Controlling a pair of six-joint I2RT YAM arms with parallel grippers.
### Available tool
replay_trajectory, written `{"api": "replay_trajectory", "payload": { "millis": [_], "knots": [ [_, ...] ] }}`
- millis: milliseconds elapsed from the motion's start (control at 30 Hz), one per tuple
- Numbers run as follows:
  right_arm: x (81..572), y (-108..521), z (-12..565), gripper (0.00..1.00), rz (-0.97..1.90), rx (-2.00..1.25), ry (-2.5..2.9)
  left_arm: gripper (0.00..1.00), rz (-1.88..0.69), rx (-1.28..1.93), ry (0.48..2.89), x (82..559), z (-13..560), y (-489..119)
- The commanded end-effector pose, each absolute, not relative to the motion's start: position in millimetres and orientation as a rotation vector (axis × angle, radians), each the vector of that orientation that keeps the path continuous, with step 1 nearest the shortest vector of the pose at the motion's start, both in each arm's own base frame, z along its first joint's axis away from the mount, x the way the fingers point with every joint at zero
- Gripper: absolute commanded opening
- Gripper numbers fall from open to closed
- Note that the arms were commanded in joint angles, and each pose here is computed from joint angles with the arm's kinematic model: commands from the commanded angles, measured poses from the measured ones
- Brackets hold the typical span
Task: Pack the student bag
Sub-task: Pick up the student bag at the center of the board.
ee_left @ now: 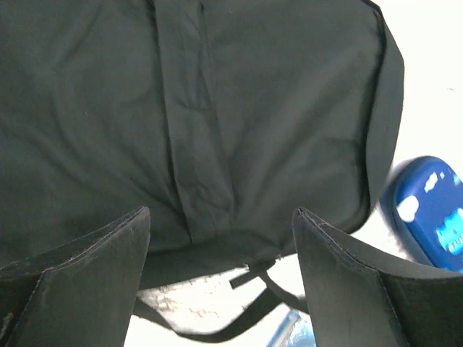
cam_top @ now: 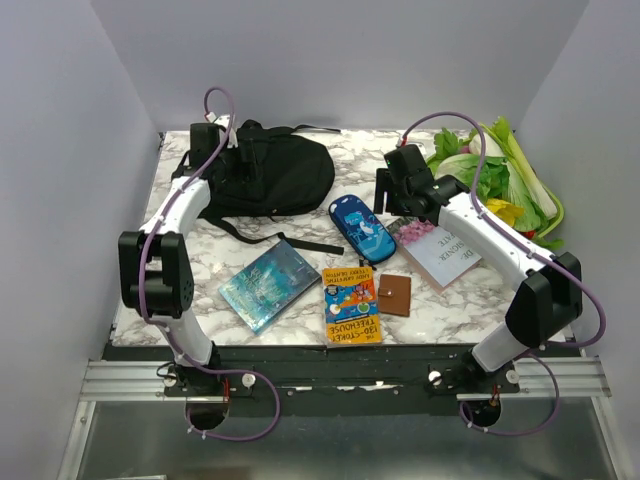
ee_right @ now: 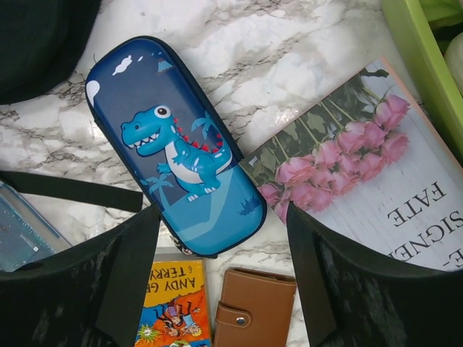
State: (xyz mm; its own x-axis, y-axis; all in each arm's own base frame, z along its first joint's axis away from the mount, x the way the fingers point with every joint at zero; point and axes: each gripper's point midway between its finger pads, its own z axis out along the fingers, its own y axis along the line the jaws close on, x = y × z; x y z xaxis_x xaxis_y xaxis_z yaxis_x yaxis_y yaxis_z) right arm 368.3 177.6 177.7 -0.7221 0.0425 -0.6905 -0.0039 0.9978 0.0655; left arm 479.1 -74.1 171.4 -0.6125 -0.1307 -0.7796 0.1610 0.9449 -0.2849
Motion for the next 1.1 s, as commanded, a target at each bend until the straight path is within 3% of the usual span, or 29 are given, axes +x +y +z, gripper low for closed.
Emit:
{"api": "replay_trajectory", "payload": {
  "millis": [0,300,1067],
  "knots": [
    [359,185,191,0.8,0.158,0.012,2.347,0.86,-0.326,-0.047,2.152,516,168,-64],
    [343,184,224,0.79,0.283,0.023,2.224,0.81,-0.287,-0.05,2.227,535,120,-73],
    [313,181,242,0.76,0.432,0.026,2.142,0.77,0.068,-0.148,2.319,514,97,-64]
  ]
}}
